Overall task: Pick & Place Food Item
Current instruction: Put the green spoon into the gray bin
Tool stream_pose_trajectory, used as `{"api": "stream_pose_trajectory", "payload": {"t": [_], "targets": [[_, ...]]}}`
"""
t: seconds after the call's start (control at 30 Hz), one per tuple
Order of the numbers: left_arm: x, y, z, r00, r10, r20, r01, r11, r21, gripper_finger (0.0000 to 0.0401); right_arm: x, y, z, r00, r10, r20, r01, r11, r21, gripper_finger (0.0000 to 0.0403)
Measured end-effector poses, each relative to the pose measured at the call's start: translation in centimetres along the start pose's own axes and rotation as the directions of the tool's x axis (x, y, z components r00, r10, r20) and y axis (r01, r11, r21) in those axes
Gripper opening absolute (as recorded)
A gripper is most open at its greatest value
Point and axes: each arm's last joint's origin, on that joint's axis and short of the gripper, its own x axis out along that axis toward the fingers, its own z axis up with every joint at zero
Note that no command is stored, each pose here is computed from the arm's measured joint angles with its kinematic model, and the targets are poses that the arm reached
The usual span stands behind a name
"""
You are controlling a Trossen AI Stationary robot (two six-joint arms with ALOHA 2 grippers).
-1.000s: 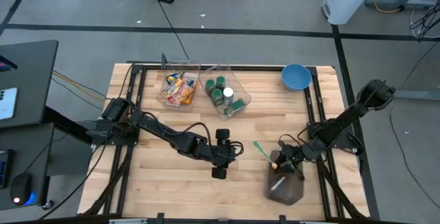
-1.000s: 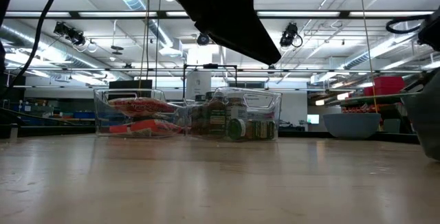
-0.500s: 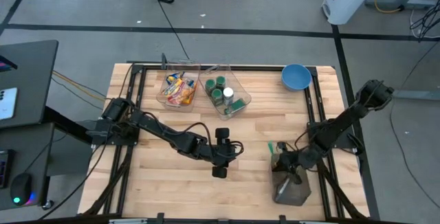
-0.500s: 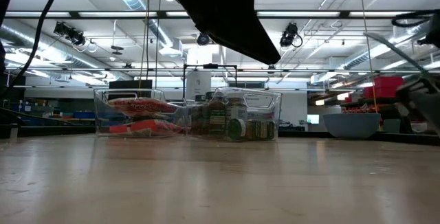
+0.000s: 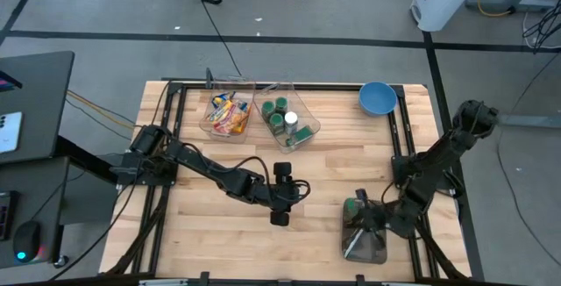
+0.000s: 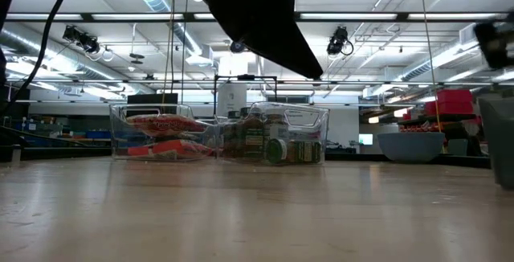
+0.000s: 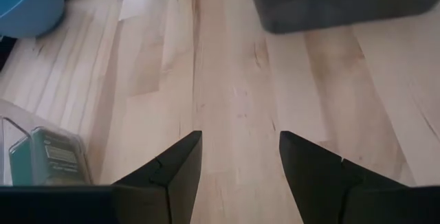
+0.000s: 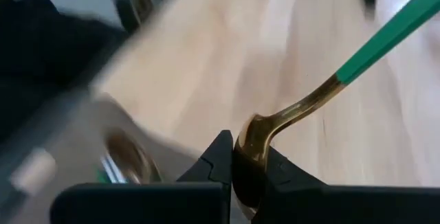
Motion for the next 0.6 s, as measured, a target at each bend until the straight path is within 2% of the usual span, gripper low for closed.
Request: {"api": "stream_pose_trajectory", "payload": {"t": [0.1,0.17,0.27,0.33,0.43,0.5,0.6], "targets": [[0.0,0.0,0.1,1.000,-0.001,0.011,0.001,1.000,0.000,0.0203,-0.5,0.9,1.2,0.984,0.017,0.175,-0.007,0.998,-0.058,0.0017],[0.0,0.0,0.4,0.999,-0.001,0.035,0.001,1.000,0.001,0.0203,-1.0,1.3,1.7,0.949,0.022,0.313,0.006,0.996,-0.090,0.0017],[-0.1,-0.2,1.0,0.995,-0.004,0.096,0.004,1.000,-0.004,0.0203,-2.1,1.2,2.0,0.860,0.074,0.505,-0.010,0.992,-0.129,0.0017],[-0.3,-0.3,1.5,0.990,-0.006,0.144,0.007,1.000,0.000,0.0203,-2.9,0.9,1.5,0.786,0.174,0.594,-0.074,0.979,-0.189,0.0017],[-0.5,-0.7,2.0,0.980,-0.020,0.199,0.017,1.000,0.016,0.0203,-3.8,0.3,0.2,0.686,0.320,0.654,-0.195,0.946,-0.259,0.0017],[-0.6,-0.8,2.1,0.978,-0.022,0.209,0.017,1.000,0.026,0.0203,-4.0,0.0,-1.2,0.679,0.364,0.638,-0.257,0.931,-0.258,0.0017],[-0.7,-1.0,2.1,0.977,-0.026,0.209,0.020,0.999,0.032,0.0203,-4.2,0.1,-2.0,0.692,0.381,0.614,-0.337,0.922,-0.192,0.0017]]}}
